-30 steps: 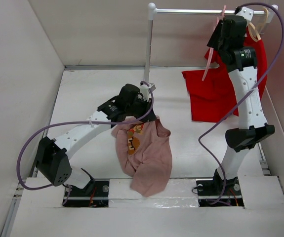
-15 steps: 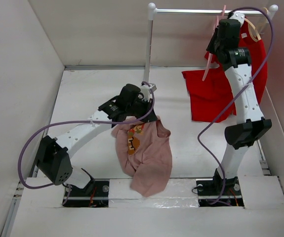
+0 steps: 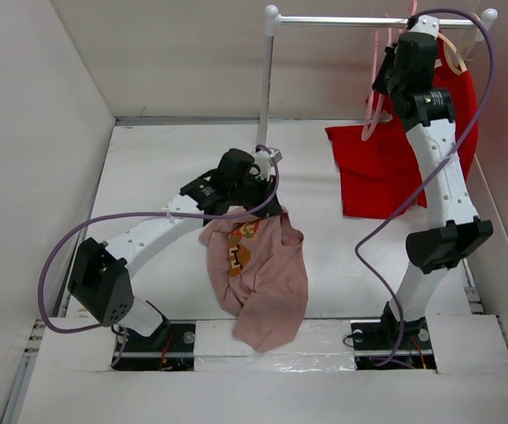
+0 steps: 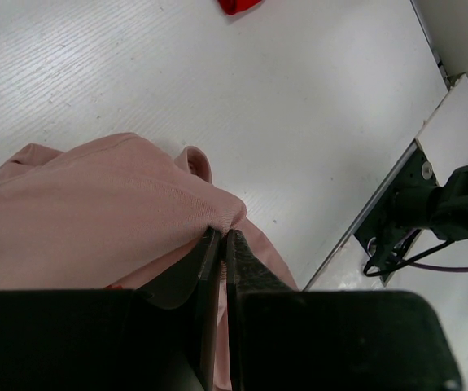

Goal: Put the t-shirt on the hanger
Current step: Pick up the hanger from the clothesline.

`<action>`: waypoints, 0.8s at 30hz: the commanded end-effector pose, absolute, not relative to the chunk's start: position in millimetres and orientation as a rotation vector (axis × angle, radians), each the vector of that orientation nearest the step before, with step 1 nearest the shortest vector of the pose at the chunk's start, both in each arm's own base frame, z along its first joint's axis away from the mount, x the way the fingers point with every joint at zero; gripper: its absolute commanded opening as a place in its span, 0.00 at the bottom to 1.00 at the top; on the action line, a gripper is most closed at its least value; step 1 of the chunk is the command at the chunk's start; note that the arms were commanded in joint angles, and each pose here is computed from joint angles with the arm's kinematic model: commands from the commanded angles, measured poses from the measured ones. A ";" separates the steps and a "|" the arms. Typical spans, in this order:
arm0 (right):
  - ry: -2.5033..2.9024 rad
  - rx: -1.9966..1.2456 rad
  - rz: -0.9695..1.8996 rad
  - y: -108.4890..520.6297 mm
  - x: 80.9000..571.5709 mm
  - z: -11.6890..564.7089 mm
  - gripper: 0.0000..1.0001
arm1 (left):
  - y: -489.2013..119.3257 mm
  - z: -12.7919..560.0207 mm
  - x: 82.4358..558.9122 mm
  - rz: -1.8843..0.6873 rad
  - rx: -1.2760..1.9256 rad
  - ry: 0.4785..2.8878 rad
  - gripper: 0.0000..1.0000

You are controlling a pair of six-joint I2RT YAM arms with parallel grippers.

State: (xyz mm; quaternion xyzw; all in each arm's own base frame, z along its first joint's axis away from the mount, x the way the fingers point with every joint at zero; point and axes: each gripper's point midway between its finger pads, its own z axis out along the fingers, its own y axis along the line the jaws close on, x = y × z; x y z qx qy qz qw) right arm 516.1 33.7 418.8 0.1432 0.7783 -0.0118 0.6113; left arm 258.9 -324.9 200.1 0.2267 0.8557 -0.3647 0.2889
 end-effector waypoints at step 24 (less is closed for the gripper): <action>1.878 0.000 0.699 150.1 304.1 375.8 0.00 | -286.4 239.4 337.3 -0.850 0.349 2.191 0.00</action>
